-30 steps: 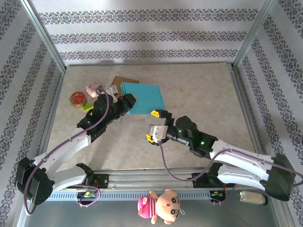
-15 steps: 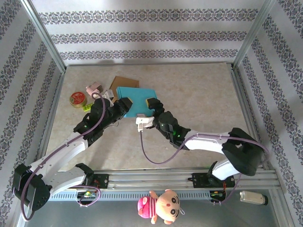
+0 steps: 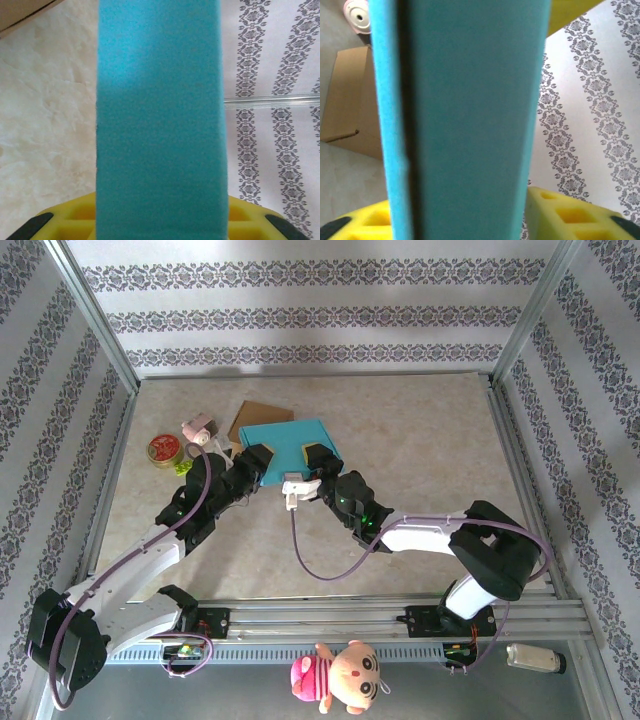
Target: Fold the paper box
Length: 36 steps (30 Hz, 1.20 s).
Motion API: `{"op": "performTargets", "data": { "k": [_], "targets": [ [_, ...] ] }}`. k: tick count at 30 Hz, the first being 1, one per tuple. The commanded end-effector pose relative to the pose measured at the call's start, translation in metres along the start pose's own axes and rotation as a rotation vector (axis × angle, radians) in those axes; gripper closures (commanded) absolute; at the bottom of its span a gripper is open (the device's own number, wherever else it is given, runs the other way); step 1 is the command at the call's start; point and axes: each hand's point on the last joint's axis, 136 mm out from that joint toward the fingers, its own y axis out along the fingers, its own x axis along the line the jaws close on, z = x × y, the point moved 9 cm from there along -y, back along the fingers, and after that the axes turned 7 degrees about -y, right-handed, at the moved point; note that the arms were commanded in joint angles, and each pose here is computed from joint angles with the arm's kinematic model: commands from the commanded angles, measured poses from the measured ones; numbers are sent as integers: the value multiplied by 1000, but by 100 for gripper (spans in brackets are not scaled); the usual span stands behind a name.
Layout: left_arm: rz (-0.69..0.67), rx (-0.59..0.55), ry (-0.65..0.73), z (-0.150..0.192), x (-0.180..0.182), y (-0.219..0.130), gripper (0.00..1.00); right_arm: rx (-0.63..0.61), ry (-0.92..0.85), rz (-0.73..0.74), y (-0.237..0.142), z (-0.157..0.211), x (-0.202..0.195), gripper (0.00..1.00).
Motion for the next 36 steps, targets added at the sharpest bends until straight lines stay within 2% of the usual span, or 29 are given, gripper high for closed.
{"op": "performTargets", "data": {
  "k": [1, 4, 8, 12, 14, 16, 18, 20, 22, 25, 29, 32, 36],
  "targets": [
    [100, 22, -49, 1, -16, -5, 61, -29, 23, 71, 4, -3, -17, 58],
    [129, 0, -34, -1, -18, -7, 47, -28, 37, 46, 1, -1, -14, 66],
    [141, -14, 10, -4, -26, -12, 36, -22, 87, 38, -7, 4, -13, 71],
    [79, -114, 148, -11, -37, -36, 27, -16, 152, -33, -20, 10, -17, 74],
    [25, -193, 279, -16, -44, -56, 21, -15, 205, -145, -28, 15, -16, 74],
    [-58, -262, 467, -21, -51, -78, 15, -17, 321, -350, -37, 22, -20, 73],
    [-122, -267, 645, -21, -54, -91, 14, -24, 462, -563, -42, 29, -26, 74],
    [-138, -179, 831, -15, -55, -93, 13, 18, 552, -713, -46, 32, -30, 75],
    [-126, -25, 974, -4, -52, -89, 13, 69, 580, -846, -49, 31, -37, 74],
    [-102, 179, 1092, 13, -47, -82, 13, 111, 592, -1021, -54, 30, -45, 73],
    [-87, 345, 1177, 31, -41, -80, 12, 172, 568, -1208, -55, 34, -46, 74],
    [-94, 389, 1208, 40, -35, -81, 11, 255, 531, -1300, -50, 42, -38, 73],
    [-79, 361, 1179, 39, -29, -84, 9, 309, 509, -1401, -36, 43, -27, 72]
  ]
}}
